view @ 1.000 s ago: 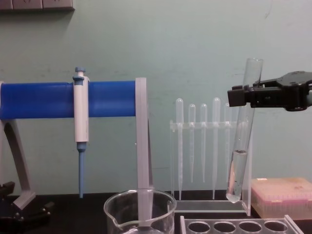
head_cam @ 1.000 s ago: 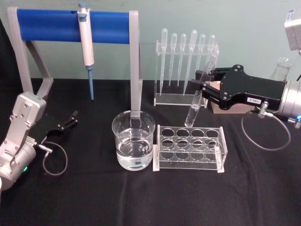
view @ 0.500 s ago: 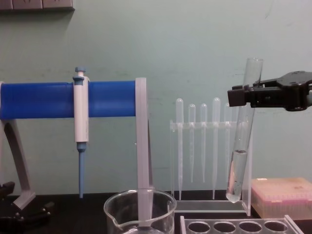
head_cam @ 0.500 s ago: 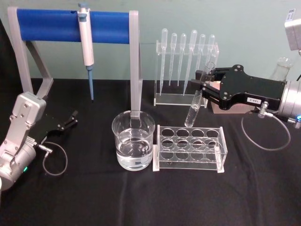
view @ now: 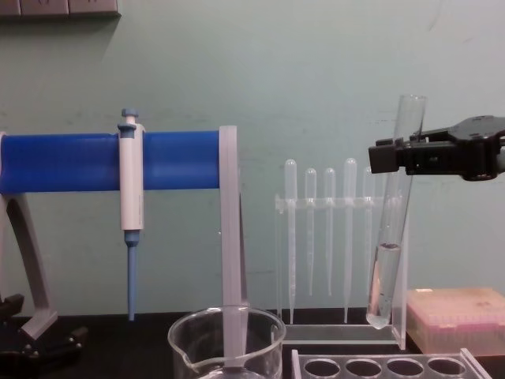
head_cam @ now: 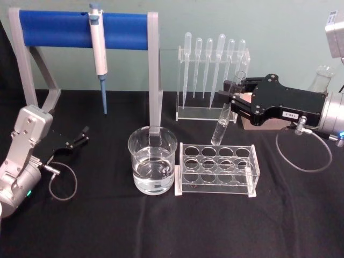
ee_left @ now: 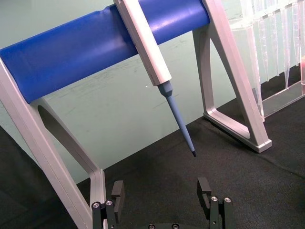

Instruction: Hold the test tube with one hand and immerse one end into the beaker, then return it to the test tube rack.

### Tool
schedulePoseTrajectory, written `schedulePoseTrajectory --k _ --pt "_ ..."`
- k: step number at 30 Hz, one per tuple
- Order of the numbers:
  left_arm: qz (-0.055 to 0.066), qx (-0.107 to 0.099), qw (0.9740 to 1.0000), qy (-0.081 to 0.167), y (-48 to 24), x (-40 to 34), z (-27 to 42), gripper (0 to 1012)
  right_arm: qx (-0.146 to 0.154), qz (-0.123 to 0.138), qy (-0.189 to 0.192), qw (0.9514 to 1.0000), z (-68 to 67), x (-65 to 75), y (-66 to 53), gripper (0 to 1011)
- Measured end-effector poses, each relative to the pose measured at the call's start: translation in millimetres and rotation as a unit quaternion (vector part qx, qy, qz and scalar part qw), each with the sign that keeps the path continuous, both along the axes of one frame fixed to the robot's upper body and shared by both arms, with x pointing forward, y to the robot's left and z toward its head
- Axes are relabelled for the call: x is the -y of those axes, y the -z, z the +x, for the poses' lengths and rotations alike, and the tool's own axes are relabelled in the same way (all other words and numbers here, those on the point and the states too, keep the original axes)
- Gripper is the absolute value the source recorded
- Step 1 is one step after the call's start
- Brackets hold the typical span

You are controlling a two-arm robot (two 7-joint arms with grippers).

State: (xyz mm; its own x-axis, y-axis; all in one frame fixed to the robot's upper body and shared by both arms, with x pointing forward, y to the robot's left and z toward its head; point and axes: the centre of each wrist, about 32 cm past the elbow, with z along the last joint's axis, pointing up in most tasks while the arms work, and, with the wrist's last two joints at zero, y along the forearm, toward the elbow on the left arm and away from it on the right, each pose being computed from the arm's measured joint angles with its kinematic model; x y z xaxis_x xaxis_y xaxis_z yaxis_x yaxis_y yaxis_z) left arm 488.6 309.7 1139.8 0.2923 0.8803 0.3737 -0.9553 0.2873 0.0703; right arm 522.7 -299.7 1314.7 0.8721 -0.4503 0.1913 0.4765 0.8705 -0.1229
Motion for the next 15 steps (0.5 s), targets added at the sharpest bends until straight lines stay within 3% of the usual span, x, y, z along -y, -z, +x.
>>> schedulePoseTrajectory --k 15 --pt "0.0 0.0 1.0 0.0 0.0 0.0 0.0 1000 0.0 0.0 0.0 1.0 0.0 0.0 0.0 225"
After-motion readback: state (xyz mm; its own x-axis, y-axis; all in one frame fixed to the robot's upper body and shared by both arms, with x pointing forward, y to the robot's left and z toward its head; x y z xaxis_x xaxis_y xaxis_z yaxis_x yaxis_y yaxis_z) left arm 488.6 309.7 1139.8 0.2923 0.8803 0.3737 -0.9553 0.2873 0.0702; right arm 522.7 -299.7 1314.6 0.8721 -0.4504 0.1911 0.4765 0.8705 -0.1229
